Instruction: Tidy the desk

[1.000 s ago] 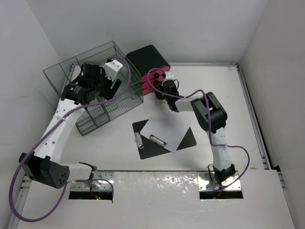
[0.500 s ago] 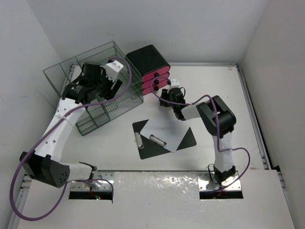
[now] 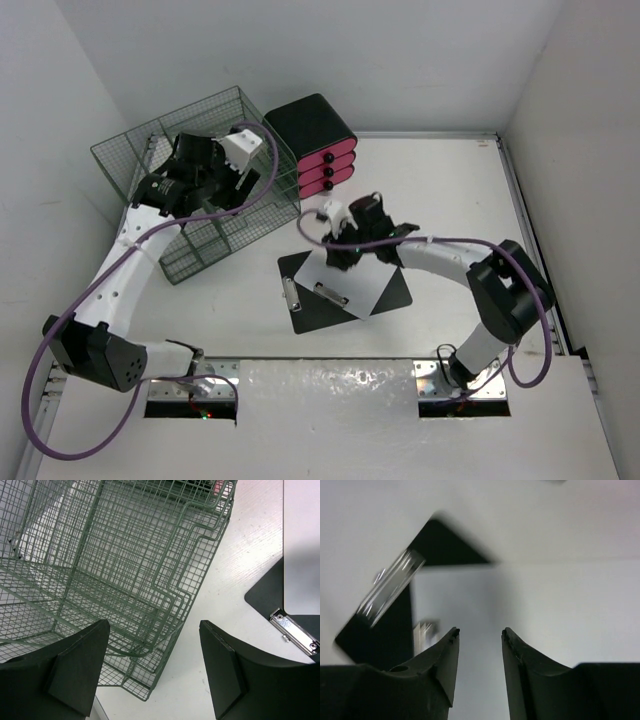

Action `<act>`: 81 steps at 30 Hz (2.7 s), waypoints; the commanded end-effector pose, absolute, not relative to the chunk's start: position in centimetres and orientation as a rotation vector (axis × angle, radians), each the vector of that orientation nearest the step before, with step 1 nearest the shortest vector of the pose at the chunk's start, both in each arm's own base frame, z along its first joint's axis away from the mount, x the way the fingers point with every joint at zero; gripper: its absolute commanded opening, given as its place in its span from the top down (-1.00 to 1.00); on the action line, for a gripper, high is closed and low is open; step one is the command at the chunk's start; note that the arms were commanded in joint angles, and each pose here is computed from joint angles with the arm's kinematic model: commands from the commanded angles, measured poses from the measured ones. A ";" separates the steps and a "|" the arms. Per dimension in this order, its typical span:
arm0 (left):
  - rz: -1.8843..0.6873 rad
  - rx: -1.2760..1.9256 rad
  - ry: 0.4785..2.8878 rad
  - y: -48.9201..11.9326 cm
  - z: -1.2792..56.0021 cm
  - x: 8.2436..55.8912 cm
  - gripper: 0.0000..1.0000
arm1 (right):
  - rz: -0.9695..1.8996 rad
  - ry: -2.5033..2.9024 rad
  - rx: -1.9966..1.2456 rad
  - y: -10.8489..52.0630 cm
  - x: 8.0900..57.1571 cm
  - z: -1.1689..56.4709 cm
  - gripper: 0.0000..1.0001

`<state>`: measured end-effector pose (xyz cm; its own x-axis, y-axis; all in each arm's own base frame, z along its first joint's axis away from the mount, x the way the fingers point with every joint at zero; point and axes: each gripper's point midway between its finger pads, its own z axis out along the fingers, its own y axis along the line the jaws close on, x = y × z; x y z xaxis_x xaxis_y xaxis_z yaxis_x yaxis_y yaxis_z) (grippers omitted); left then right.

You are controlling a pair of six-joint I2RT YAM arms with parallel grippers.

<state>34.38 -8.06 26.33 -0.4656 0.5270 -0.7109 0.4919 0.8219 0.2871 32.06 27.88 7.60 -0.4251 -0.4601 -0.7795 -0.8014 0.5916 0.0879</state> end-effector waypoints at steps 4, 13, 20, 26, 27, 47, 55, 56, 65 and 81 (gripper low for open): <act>0.050 0.700 2.086 -7.9 27.7 33.5 -0.42 | 0.858 2.185 -1.421 28.2 19.4 2.2 0.24; 0.031 0.703 2.084 -8.0 27.4 32.9 -0.42 | 0.778 2.224 -1.366 28.4 19.8 0.8 0.35; 0.035 0.705 2.082 -8.0 27.4 32.9 -0.42 | 0.616 2.186 -1.286 28.2 22.8 3.1 0.39; 0.039 0.705 2.081 -7.9 27.4 33.0 -0.42 | 0.511 2.268 -1.233 27.3 23.9 0.5 0.41; 0.040 0.706 2.079 -7.9 27.5 33.0 -0.42 | 0.500 2.279 -1.225 27.2 24.0 0.3 0.41; -0.087 0.798 2.065 -9.9 27.6 32.1 -0.42 | 0.585 2.367 -0.945 27.9 25.3 3.7 1.00; -0.241 0.842 1.992 -13.0 31.1 32.4 -0.47 | 0.697 2.111 -0.541 27.8 29.6 14.6 1.00; -0.265 0.850 1.985 -13.6 31.4 32.3 -0.46 | 0.696 2.104 -0.503 27.6 29.7 15.2 1.00; -0.493 0.946 1.926 -23.3 31.1 31.8 -0.50 | 0.637 1.925 -0.222 24.5 31.8 19.8 1.00; -0.758 0.658 2.073 -30.1 24.6 32.9 -0.52 | 0.643 1.825 -0.079 24.5 34.2 21.2 1.00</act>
